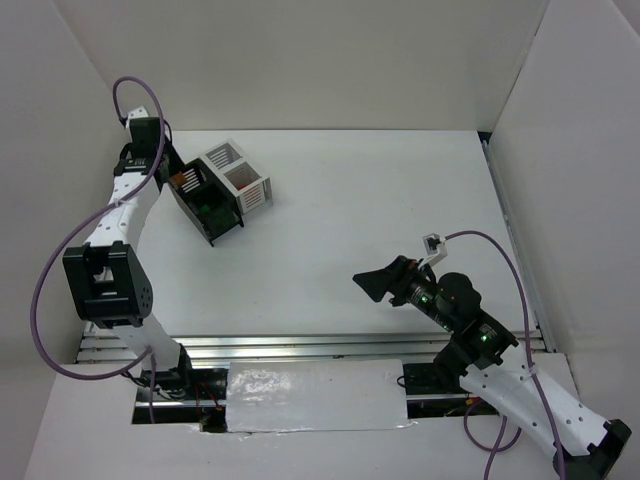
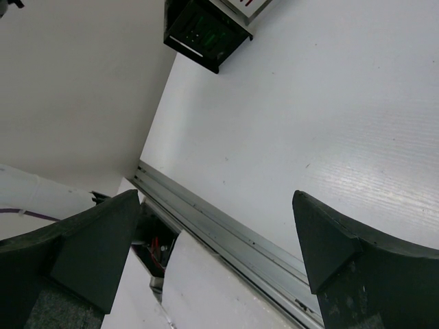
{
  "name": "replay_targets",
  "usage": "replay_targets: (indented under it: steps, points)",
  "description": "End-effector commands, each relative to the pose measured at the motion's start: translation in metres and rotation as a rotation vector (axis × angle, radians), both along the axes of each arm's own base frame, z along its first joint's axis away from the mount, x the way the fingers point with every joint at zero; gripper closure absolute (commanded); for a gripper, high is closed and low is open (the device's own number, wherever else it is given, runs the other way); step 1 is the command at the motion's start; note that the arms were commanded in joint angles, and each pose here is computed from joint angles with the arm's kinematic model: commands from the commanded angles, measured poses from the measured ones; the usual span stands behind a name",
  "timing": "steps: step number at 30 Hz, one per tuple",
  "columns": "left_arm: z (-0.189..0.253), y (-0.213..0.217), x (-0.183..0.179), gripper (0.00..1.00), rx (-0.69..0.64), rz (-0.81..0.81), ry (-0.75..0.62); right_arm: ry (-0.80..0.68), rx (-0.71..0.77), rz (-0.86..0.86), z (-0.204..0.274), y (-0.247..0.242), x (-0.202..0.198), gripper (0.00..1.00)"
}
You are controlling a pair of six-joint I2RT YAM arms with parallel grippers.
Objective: Sort the legos into containers by color
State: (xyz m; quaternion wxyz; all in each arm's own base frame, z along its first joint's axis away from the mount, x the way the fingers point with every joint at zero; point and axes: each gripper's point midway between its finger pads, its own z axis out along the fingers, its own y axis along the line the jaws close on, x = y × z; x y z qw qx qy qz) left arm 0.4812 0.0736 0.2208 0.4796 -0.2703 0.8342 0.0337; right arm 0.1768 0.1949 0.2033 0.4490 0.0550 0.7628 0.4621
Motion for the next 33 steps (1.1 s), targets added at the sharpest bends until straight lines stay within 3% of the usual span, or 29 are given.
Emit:
replay_targets:
  steps: [1, 10, 15, 20, 27, 30, 33]
  points:
    - [0.009, -0.001, 0.017, 0.96, -0.016, -0.02, -0.052, -0.025, 0.012, 0.013, 0.003, 0.004, 0.001, 0.0]
    - [-0.004, -0.006, 0.031, 0.88, -0.032, -0.056, -0.034, -0.001, 0.009, 0.024, -0.007, 0.009, 0.003, 0.0]
    - [0.006, -0.007, 0.03, 0.88, -0.034, -0.061, -0.056, -0.002, 0.005, 0.021, -0.008, 0.007, 0.002, 0.01]
    - [0.013, -0.007, 0.029, 0.78, -0.028, -0.063, -0.078, 0.0, 0.005, 0.021, -0.01, 0.007, 0.001, 0.0]
    - [0.002, -0.006, 0.031, 0.75, -0.027, -0.064, -0.05, 0.001, 0.002, 0.02, -0.008, 0.007, 0.001, 0.0]
    - [-0.001, -0.006, 0.032, 0.69, -0.028, -0.066, -0.043, 0.0, 0.0, 0.015, -0.008, 0.005, 0.0, 0.0]
    - [-0.003, -0.007, 0.031, 0.55, -0.033, -0.072, -0.042, -0.002, 0.003, 0.014, -0.008, 0.004, 0.0, 0.0]
